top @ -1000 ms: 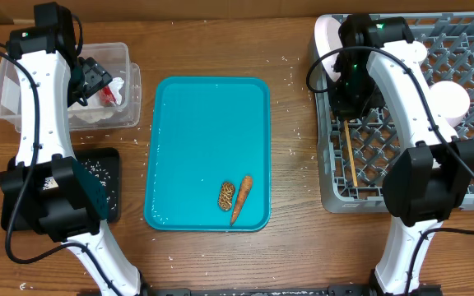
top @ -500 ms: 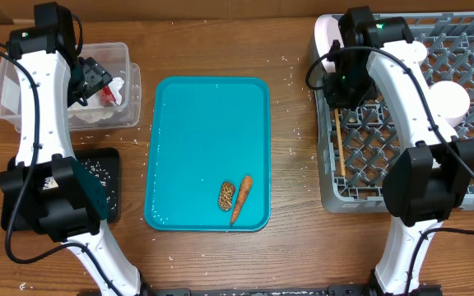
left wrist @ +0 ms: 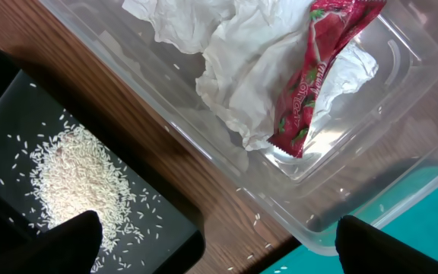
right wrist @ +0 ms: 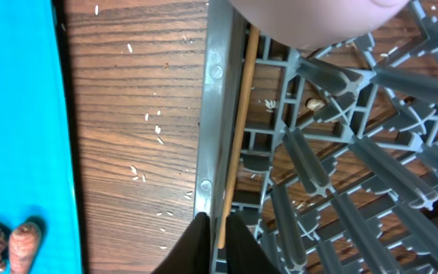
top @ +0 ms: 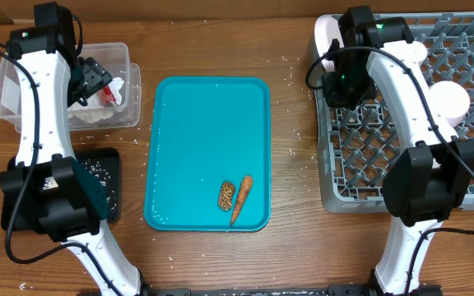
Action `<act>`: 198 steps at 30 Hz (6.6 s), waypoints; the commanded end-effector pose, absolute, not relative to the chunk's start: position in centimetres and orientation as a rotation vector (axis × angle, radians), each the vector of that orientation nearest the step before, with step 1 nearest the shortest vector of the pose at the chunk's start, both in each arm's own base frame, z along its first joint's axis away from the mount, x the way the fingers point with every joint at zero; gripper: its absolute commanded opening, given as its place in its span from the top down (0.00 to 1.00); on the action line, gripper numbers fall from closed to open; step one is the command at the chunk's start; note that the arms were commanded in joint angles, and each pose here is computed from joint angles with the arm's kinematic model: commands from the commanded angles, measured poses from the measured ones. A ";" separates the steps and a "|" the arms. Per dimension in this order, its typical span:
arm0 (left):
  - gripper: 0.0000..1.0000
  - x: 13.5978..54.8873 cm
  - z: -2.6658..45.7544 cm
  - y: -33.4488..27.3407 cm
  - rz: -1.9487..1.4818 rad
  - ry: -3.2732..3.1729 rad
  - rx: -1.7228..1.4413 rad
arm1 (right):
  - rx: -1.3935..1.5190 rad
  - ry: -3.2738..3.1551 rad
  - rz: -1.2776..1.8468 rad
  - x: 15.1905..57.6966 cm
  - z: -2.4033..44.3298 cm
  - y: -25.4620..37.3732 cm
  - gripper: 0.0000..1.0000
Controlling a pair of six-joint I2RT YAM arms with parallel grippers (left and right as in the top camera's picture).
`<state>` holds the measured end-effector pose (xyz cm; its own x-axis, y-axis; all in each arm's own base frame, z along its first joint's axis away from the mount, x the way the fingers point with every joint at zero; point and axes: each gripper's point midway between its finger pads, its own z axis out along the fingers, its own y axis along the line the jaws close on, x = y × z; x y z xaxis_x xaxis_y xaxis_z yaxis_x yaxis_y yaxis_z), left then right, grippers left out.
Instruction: Sort waste into correct bins and load items into the dishwasher
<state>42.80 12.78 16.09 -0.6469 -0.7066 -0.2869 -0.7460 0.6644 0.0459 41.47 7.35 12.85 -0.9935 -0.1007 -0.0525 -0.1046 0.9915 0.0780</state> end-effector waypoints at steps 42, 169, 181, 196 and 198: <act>0.00 42.8 17.0 13.0 0.239 2.608 -1.172 | 0.395 3.252 0.172 26.0 4.7 27.0 0.36; 0.00 36.3 16.0 -10.4 -0.282 3.209 -0.223 | 1.641 2.241 -0.307 33.3 25.0 -21.0 0.00; 0.00 28.7 12.1 -16.5 -0.230 3.374 0.107 | 1.640 2.241 -0.307 33.3 25.0 -21.0 0.00; 0.00 26.5 3.4 -14.6 -0.061 3.255 0.132 | 1.640 2.241 -0.307 33.3 25.0 -21.0 0.00; 0.00 26.1 2.4 -14.4 -0.054 3.257 0.147 | 1.640 2.241 -0.307 33.3 25.0 -21.0 0.00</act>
<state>26.85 -15.17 3.84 -0.9905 0.0892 0.1048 0.0813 0.9937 -0.0774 33.36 -20.93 24.40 -0.2791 0.8814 -0.3810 0.9508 0.3092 0.0186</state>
